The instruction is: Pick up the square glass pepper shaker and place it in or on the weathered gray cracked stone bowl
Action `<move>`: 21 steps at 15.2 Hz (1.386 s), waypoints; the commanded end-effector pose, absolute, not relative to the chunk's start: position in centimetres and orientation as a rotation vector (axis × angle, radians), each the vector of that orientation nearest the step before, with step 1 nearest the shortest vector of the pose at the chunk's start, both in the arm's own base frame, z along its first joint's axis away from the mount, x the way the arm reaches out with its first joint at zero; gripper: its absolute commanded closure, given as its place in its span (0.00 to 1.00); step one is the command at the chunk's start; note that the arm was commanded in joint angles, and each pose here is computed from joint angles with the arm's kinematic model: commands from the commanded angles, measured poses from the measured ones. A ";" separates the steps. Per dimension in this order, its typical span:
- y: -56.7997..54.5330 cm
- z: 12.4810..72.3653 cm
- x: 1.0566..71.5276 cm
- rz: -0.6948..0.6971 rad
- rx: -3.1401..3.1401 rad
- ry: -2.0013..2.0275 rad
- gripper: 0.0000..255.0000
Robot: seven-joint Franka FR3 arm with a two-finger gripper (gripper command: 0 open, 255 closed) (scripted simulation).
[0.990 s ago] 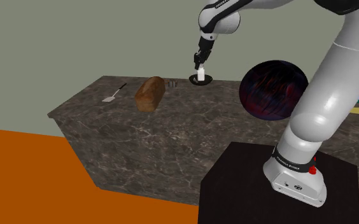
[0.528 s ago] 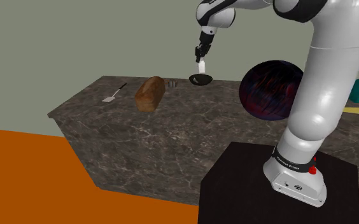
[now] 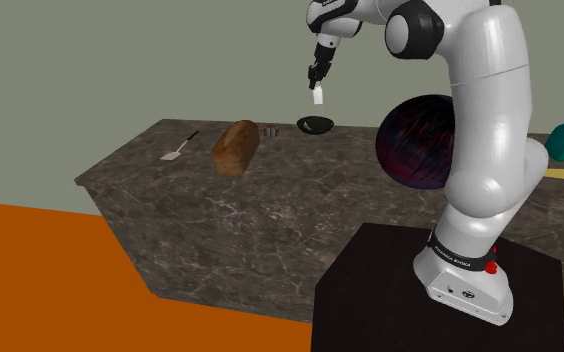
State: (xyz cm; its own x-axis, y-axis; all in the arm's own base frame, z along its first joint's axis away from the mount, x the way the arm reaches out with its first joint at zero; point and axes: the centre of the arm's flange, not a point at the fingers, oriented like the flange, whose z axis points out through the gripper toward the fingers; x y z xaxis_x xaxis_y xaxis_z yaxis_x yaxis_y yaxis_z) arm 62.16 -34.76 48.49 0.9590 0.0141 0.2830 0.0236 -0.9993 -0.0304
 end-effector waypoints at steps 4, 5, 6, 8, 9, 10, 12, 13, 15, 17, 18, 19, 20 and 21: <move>-38.1 47.4 64.4 -0.443 -3.075 -0.035 1.00; -38.1 46.9 64.4 -0.443 -3.075 -0.035 1.00; -38.1 46.3 64.4 -0.443 -3.075 -0.035 1.00; -38.1 45.3 64.4 -0.443 -3.075 -0.035 1.00; -38.1 44.7 64.4 -0.443 -3.075 -0.035 1.00; -38.1 44.2 64.4 -0.443 -3.075 -0.035 1.00; -38.1 43.2 64.4 -0.443 -3.075 -0.035 1.00; -38.1 42.6 64.4 -0.443 -3.075 -0.035 1.00; -38.1 41.6 64.4 -0.443 -3.075 -0.035 1.00; -38.1 40.5 64.4 -0.443 -3.075 -0.035 1.00; -38.1 40.0 64.4 -0.443 -3.075 -0.035 1.00; -38.1 39.5 64.4 -0.443 -3.075 -0.035 1.00; -38.1 38.9 64.4 -0.443 -3.075 -0.035 1.00; -38.1 38.4 64.4 -0.443 -3.075 -0.035 1.00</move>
